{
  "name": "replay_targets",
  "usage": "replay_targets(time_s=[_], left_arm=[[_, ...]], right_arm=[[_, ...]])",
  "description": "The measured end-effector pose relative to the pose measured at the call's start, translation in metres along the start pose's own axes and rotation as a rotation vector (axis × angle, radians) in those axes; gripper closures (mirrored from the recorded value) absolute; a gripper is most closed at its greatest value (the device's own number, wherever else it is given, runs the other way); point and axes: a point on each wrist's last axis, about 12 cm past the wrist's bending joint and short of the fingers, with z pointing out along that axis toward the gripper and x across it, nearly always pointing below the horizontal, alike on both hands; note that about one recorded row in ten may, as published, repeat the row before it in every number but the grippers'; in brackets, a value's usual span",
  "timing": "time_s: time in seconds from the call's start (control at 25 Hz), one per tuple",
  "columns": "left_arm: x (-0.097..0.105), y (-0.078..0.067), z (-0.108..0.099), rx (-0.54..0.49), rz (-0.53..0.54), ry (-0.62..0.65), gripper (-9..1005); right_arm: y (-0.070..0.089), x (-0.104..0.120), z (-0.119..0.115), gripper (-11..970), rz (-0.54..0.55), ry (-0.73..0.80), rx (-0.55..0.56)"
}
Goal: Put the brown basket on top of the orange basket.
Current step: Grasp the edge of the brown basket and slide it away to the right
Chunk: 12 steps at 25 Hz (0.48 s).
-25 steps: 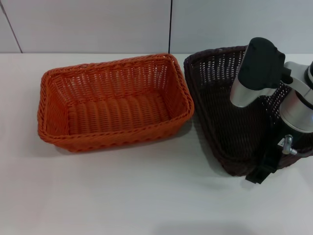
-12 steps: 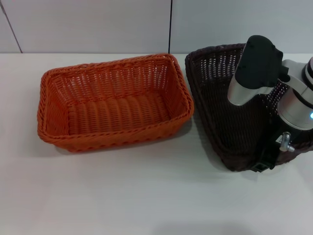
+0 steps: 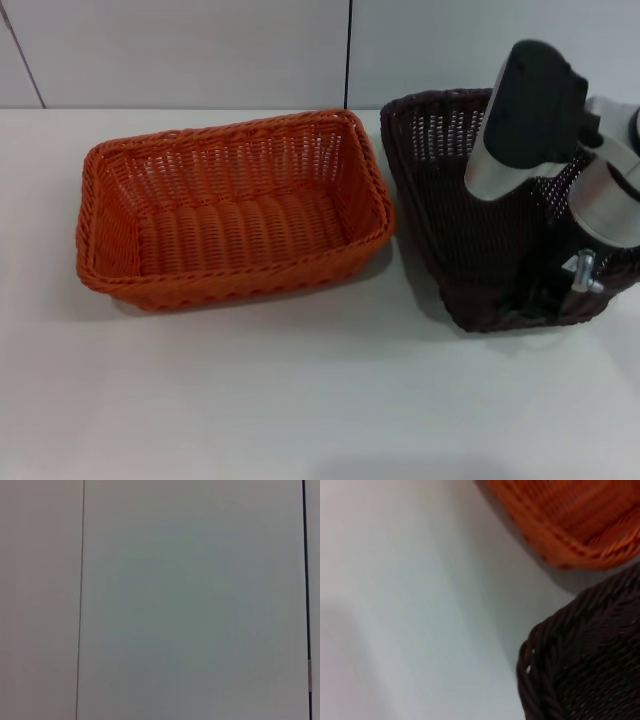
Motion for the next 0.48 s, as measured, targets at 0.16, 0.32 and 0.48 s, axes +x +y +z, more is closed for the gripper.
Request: replay_targets(time_s=[0.16, 0.32, 0.48], left_arm=[[0.001, 0.001, -0.001, -0.003, 0.002, 0.003, 206], [0.001, 0.002, -0.002, -0.004, 0.004, 0.007, 206], [0.002, 0.002, -0.002, -0.004, 0.005, 0.009, 207]], right_arm=[[0.003, -0.003, -0.013, 789, -0.006, -0.024, 0.029], [0.005, -0.006, -0.024, 806, -0.012, -0.041, 0.055], [0.008, -0.009, -0.035, 802, -0.019, -0.049, 0.090]])
